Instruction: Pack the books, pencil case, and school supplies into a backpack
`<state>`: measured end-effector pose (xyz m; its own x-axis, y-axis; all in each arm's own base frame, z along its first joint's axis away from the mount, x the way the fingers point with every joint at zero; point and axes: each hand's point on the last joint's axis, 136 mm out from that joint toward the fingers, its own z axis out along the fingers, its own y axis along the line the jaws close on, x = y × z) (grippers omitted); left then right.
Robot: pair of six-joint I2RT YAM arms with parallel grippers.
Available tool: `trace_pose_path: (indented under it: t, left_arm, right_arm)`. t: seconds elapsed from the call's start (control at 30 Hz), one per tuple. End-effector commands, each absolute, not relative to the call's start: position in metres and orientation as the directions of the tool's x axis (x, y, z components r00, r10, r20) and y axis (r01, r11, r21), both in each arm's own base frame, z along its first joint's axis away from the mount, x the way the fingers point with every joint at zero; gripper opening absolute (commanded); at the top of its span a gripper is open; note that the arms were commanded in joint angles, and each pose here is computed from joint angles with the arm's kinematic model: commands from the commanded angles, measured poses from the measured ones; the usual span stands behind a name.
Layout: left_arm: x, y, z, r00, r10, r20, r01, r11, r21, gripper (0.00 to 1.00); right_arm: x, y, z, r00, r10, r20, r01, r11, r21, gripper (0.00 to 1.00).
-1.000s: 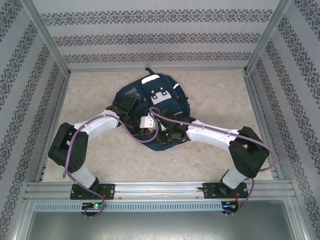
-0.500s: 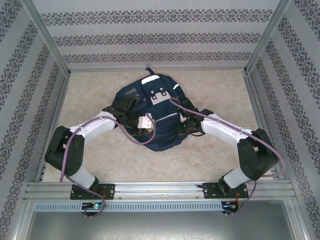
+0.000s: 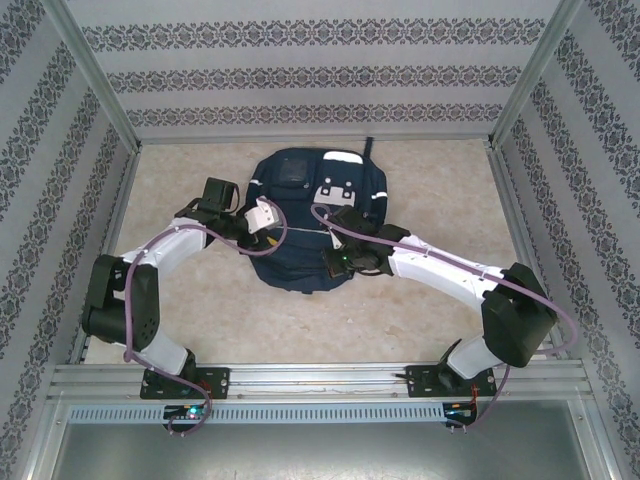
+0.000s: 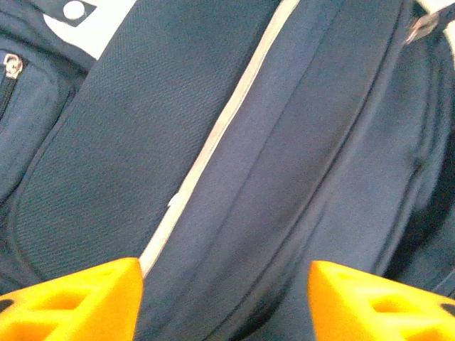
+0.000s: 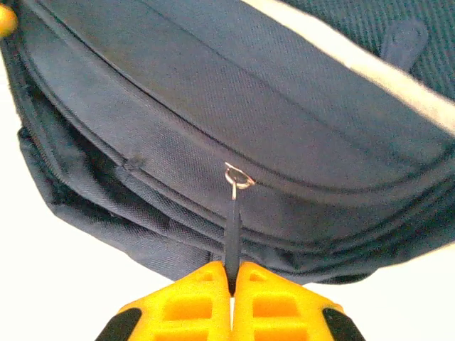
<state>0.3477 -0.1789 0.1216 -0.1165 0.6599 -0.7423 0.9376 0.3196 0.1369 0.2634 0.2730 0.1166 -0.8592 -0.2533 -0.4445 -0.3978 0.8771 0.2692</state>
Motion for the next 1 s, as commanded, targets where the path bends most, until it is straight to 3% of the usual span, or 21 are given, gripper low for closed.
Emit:
trace_pose_path:
  t: [0.0,0.4,0.5,0.57,0.73,0.8,0.9,0.97]
  left_arm:
    - [0.312,-0.214,0.15,0.089,0.56,-0.824,0.968,0.148,0.205,0.69]
    - [0.319,-0.25,0.111,0.152,0.683,-0.714,0.974,0.02,0.227,0.71]
    - [0.329,-0.25,0.093,0.12,0.716,-0.688,0.978,0.035,0.207,0.69]
    - [0.337,-0.249,0.087,0.096,0.733,-0.673,0.978,0.056,0.201,0.6]
    - [0.327,-0.257,0.1,0.102,0.704,-0.703,0.99,0.001,0.144,0.02]
    - [0.317,-0.258,0.107,0.106,0.685,-0.721,0.993,-0.03,0.117,0.0]
    - [0.301,-0.259,0.116,0.116,0.651,-0.75,0.993,-0.061,0.1,0.0]
    - [0.295,-0.259,0.119,0.113,0.638,-0.762,0.994,-0.066,0.092,0.0]
  right_arm:
    - [0.26,0.291,0.131,-0.868,-0.235,-0.438,-0.404,0.847,0.346,0.0]
    - [0.243,0.3,0.127,-0.879,-0.253,-0.405,-0.428,0.794,0.433,0.0]
    - [0.24,0.3,0.126,-0.878,-0.256,-0.404,-0.431,0.791,0.435,0.0]
    - [0.239,0.298,0.123,-0.88,-0.255,-0.401,-0.429,0.791,0.437,0.0]
    - [0.235,0.295,0.111,-0.894,-0.249,-0.372,-0.409,0.793,0.451,0.0]
    - [0.236,0.295,0.109,-0.906,-0.233,-0.353,-0.387,0.793,0.471,0.0]
    - [0.239,0.295,0.112,-0.921,-0.214,-0.324,-0.354,0.806,0.475,0.21]
    - [0.24,0.294,0.112,-0.924,-0.213,-0.317,-0.347,0.814,0.465,0.28]
